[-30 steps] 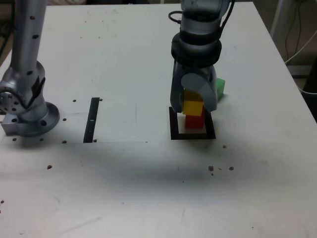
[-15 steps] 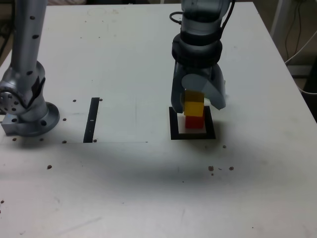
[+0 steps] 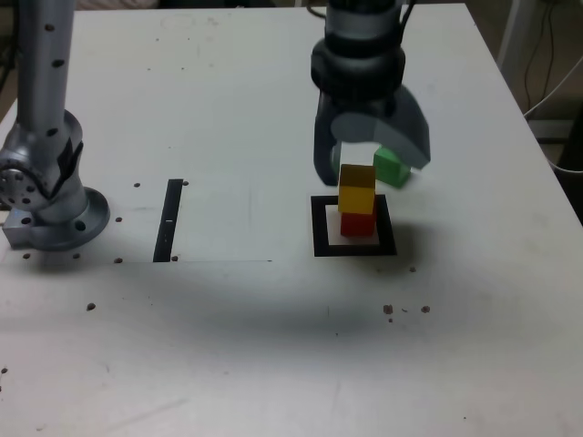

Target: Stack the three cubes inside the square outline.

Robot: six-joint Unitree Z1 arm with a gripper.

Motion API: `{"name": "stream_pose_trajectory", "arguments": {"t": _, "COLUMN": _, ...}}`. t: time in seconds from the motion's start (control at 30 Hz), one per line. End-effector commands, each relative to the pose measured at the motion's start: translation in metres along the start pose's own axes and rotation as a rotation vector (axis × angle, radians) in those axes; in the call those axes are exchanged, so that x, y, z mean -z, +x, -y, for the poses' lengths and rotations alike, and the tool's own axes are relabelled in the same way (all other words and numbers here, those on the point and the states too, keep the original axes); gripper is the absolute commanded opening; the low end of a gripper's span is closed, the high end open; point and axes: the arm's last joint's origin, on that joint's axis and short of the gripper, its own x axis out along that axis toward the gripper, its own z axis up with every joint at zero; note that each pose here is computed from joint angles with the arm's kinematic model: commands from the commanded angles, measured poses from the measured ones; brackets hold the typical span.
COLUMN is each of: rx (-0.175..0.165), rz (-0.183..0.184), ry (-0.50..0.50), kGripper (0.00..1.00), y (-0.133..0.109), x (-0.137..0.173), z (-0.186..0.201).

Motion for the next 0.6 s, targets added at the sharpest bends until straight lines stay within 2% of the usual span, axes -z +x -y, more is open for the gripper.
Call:
{"name": "stream_pose_trajectory", "arguments": {"t": 0.0, "rx": 0.0, "rz": 0.002, "ry": 0.001, "kGripper": 0.99, "y": -0.005, "x": 0.002, "z": -0.008}}
{"name": "stream_pose_trajectory", "arguments": {"t": 0.33, "rx": 0.014, "rz": -0.023, "ry": 0.064, "kGripper": 1.0, "y": -0.005, "x": -0.002, "z": -0.051}}
{"name": "stream_pose_trajectory", "arguments": {"t": 0.57, "rx": 0.015, "rz": -0.014, "ry": 0.119, "kGripper": 1.0, "y": -0.003, "x": -0.008, "z": -0.082}}
